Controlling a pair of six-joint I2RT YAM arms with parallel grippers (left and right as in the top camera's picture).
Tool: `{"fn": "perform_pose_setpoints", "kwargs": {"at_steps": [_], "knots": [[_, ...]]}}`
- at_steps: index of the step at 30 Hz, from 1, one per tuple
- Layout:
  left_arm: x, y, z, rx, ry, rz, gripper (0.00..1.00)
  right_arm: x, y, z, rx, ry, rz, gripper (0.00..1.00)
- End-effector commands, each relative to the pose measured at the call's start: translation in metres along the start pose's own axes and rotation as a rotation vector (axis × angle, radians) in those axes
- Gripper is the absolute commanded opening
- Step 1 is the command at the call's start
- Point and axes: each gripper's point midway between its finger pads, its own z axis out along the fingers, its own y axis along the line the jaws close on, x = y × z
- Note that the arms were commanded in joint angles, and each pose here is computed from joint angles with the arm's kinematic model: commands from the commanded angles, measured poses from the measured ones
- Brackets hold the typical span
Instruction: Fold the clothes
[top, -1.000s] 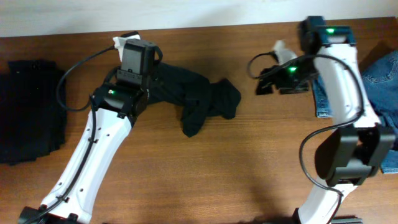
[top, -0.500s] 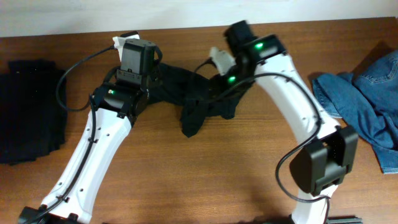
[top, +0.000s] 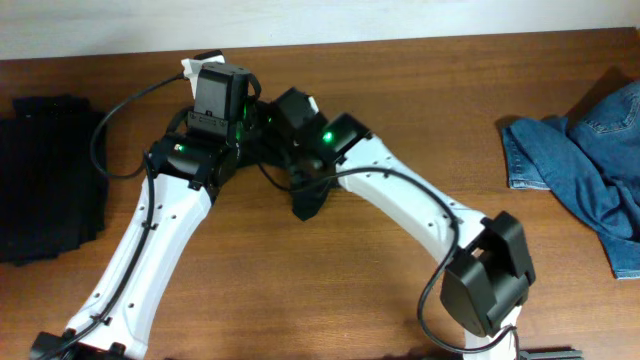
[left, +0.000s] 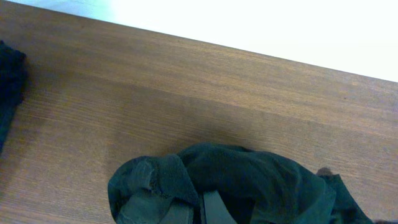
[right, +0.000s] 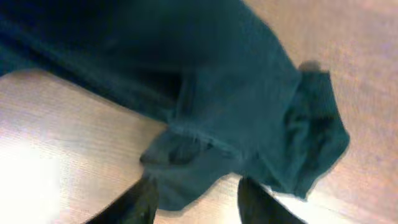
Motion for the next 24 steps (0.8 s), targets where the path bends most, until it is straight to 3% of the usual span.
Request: {"fn": "perform_pose_setpoints", "kwargs": {"at_steps": [1,16,24], "knots": [[-0.008,0.002,-0.004,-0.006,-0.026,0.007,0.02,0.003,-0.014,0.012,0.082,-0.046,0.063,0.45],[-0.011,0.001,-0.004,-0.002,-0.038,0.016,0.02,-0.013,0.005,0.026,0.053,-0.190,0.077,0.45],[-0.011,0.001,-0.004,-0.001,-0.039,0.016,0.02,-0.007,0.019,0.032,0.057,-0.188,0.049,0.45]]}}
